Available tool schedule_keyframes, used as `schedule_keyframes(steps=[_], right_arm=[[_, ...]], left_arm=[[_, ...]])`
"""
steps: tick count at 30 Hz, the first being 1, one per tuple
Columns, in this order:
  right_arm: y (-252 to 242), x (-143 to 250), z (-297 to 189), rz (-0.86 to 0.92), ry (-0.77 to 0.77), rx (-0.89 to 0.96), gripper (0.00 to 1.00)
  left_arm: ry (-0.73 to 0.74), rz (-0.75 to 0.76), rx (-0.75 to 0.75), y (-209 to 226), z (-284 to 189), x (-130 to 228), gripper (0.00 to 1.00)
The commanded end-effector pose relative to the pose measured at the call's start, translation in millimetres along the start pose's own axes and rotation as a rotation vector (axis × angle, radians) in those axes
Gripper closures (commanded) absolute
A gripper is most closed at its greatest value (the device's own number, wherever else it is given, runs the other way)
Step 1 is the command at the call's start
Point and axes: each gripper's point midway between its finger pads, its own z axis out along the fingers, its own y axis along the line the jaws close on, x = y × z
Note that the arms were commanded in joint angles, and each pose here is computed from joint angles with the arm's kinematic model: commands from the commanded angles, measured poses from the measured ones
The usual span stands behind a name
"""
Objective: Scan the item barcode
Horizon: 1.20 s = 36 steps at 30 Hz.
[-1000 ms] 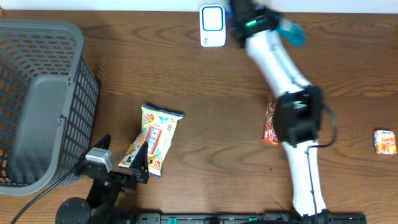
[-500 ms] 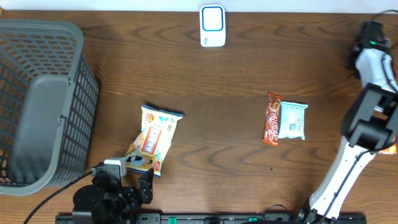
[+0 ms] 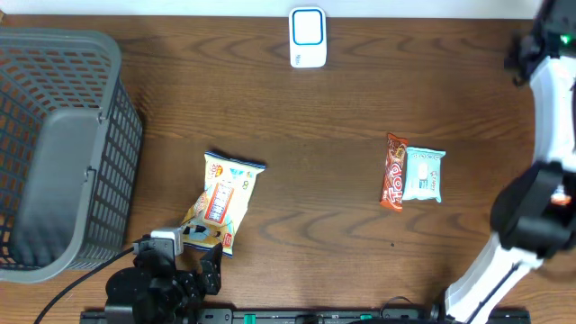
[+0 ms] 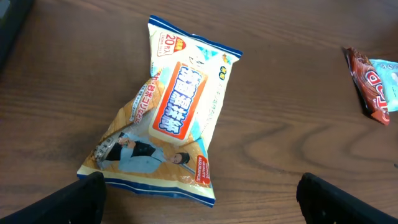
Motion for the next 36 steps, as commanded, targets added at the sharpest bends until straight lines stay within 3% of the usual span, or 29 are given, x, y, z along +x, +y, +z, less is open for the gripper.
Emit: schedule_keyframes(steps=[1, 5, 7, 10, 11, 12, 15, 18, 20, 24, 33, 34, 35, 36], right_arm=[[78, -15, -103, -0.024, -0.076, -0.369, 0.01], [166, 31, -180, -0.132, 0.039, -0.683, 0.01], [186, 69, -196, -0.197, 0.163, -0.720, 0.01], [184, 130, -199, -0.156, 0.408, -0.564, 0.01], [175, 171, -195, -0.122, 0.526, -0.374, 0.11], [173, 185, -194, -0.122, 0.547, -0.307, 0.12], [170, 229, -184, -0.139, 0.537, -0.103, 0.14], [163, 262, -166, -0.115, 0.509, 0.026, 0.25], [161, 278, -149, -0.135, 0.480, 0.060, 0.26], [165, 299, -117, -0.105, 0.456, 0.052, 0.32], [176, 335, -64, -0.202, 0.435, -0.063, 0.32], [183, 349, -58, -0.227, 0.479, -0.120, 0.39], [189, 360, -55, -0.249, 0.516, -0.166, 0.57], [194, 368, -53, -0.267, 0.542, -0.195, 0.68]], left_arm=[[-0.009, -0.003, 0.016, -3, -2, -2, 0.02], [-0.008, -0.003, 0.016, -3, -2, -2, 0.02], [-0.008, -0.003, 0.016, -3, -2, -2, 0.02], [-0.008, -0.003, 0.016, -3, -2, -2, 0.02], [-0.008, -0.003, 0.016, -3, -2, -2, 0.02], [-0.008, -0.003, 0.016, -3, -2, -2, 0.02], [-0.009, -0.003, 0.016, -3, -2, -2, 0.02], [-0.008, -0.003, 0.016, -3, -2, -2, 0.02], [-0.008, -0.003, 0.016, -3, -2, -2, 0.02], [-0.008, -0.003, 0.016, -3, -2, -2, 0.02], [-0.008, -0.003, 0.016, -3, -2, -2, 0.02], [-0.009, -0.003, 0.016, -3, -2, -2, 0.02], [-0.008, -0.003, 0.016, -3, -2, -2, 0.02], [-0.008, -0.003, 0.016, -3, -2, -2, 0.02]])
